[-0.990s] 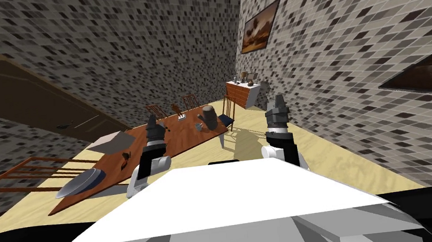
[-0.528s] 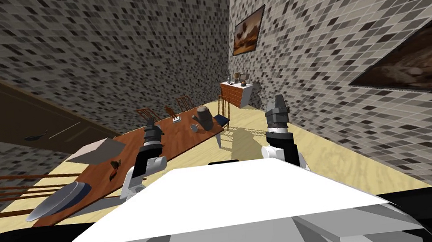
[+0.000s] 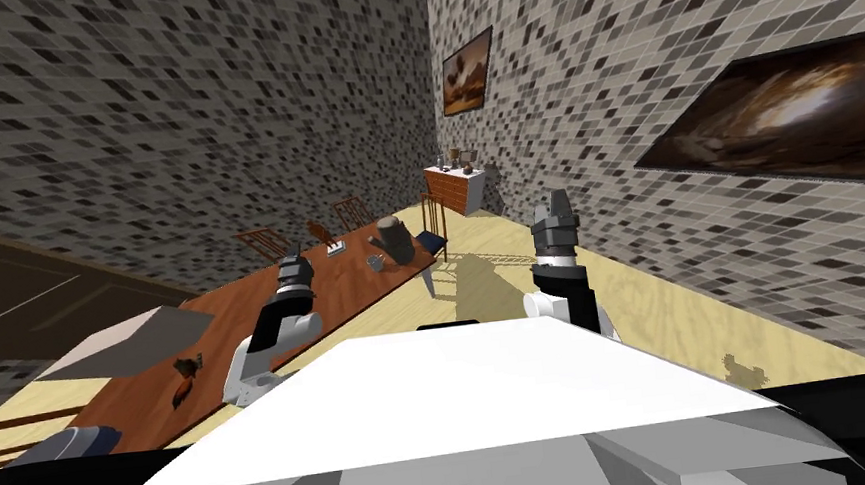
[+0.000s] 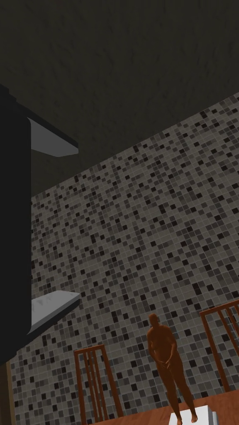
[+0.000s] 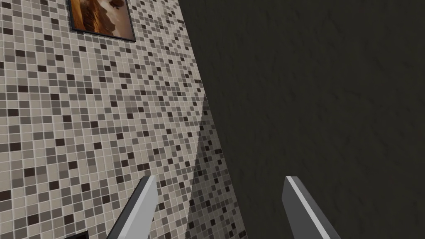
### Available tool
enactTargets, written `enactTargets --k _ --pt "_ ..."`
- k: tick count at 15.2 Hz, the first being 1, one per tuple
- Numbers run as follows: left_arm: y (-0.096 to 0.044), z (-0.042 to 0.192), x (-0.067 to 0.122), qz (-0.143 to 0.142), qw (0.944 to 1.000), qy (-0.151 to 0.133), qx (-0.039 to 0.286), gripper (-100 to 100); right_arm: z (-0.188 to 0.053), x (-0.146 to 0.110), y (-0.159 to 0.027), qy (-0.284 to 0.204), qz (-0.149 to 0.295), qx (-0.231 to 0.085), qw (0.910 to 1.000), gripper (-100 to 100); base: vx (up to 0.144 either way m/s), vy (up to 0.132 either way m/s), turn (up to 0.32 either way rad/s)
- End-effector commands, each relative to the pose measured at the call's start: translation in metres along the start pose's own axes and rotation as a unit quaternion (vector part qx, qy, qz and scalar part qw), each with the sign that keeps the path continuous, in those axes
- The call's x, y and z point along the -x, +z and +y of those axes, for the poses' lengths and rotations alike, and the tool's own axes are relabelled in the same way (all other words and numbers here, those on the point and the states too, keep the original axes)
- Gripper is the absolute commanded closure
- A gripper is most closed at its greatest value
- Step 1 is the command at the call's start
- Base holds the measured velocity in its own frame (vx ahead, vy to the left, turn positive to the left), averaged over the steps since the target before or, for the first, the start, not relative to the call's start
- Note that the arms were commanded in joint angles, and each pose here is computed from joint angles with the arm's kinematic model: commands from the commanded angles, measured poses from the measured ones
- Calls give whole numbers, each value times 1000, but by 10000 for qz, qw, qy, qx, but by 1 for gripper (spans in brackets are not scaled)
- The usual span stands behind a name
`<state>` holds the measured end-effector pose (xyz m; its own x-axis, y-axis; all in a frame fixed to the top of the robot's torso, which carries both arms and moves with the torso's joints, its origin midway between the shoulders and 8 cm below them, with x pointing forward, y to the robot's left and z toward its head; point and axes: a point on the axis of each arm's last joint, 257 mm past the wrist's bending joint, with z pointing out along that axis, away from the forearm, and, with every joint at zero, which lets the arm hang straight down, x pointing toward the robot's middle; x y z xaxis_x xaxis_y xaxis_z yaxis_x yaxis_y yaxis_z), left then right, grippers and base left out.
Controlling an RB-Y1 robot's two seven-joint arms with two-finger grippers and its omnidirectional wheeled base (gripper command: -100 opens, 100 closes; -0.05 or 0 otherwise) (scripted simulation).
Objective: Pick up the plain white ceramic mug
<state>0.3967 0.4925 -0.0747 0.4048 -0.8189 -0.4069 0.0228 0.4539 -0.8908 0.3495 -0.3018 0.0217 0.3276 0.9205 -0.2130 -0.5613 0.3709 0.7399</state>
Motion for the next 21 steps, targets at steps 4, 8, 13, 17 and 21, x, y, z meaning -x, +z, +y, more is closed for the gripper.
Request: enactTargets --k 4,8,13,17,21 --pt "2 38 24 -138 9979 144 617 -100 0 0 0 0 0 0 10000 0 -9 -19 -157" --pt "0 67 42 -242 9934 225 1100 -100 0 0 0 0 0 0 10000 0 -6 -19 -175" --pt "-7 99 61 -338 9856 280 1631 -100 0 0 0 -1 0 -1 10000 0 -1 -20 -158" --pt "-15 126 80 -446 9764 314 2091 -100 0 0 0 -1 0 -1 10000 0 5 -14 -167" --pt "-26 153 99 -548 9648 323 2553 -100 0 0 0 -1 0 -1 10000 0 8 -9 -175"
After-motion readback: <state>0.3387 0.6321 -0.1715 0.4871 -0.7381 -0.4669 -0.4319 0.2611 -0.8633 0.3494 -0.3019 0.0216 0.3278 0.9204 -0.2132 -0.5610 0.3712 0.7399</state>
